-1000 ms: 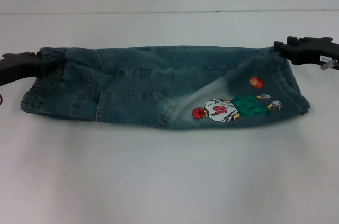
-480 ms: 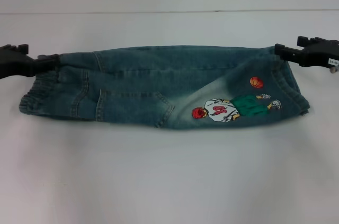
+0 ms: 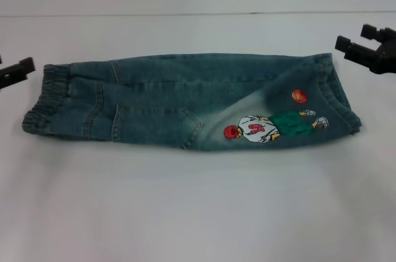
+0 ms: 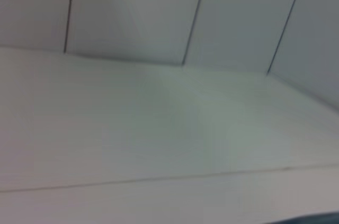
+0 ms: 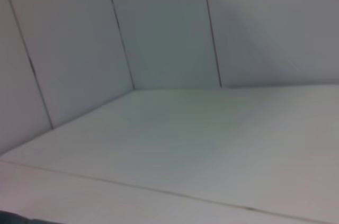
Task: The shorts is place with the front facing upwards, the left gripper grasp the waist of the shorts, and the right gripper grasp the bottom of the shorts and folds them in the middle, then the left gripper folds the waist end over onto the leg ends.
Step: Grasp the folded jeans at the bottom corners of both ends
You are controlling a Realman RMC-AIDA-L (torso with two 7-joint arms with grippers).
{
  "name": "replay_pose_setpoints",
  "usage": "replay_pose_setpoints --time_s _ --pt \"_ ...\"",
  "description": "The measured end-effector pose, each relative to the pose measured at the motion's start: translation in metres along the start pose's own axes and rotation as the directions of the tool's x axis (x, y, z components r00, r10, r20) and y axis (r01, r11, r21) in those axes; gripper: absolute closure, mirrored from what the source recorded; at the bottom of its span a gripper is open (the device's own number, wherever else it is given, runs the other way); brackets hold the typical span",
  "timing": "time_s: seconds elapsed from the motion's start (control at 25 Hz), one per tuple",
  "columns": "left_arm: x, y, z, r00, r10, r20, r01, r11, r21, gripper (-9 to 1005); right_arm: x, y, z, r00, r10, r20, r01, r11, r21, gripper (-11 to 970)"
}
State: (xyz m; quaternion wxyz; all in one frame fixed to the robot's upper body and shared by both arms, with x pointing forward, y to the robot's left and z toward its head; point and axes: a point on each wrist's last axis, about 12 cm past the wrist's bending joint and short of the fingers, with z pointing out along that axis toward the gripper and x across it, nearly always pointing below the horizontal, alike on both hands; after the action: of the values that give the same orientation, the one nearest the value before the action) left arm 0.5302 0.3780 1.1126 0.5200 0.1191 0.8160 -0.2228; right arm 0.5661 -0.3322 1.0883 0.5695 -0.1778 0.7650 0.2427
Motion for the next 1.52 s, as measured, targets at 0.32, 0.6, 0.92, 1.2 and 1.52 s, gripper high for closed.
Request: replay_pose_setpoints --time_s 0.32,0.6,0.92,1.2,1.52 --pt "0.032 0.007 -0.044 0.997 -0.074 0.035 0.071 0.994 0.086 122 0.005 0.010 -0.004 0.998 -0.013 0.063 0.016 0.999 -0.049 179" --pt "0.057 0.009 -0.060 1.000 0.001 0.014 -0.002 0.999 0.047 123 0.006 0.016 -0.001 0.997 -0.008 0.075 0.015 0.995 -0.095 181" --pt "0.070 0.004 -0.041 0.994 0.104 -0.027 -0.102 0.993 0.065 123 0.010 0.022 -0.001 0.997 0.000 0.082 0.011 0.992 -0.127 181" --pt "0.078 0.000 -0.005 0.974 0.169 -0.148 -0.165 0.985 0.043 124 0.023 0.025 -0.006 0.993 -0.012 0.114 0.025 0.994 -0.109 181" --pt "0.080 0.002 0.008 0.960 0.207 -0.186 -0.213 0.977 -0.013 124 0.026 0.026 -0.006 0.993 -0.006 0.115 0.019 0.994 -0.108 183"
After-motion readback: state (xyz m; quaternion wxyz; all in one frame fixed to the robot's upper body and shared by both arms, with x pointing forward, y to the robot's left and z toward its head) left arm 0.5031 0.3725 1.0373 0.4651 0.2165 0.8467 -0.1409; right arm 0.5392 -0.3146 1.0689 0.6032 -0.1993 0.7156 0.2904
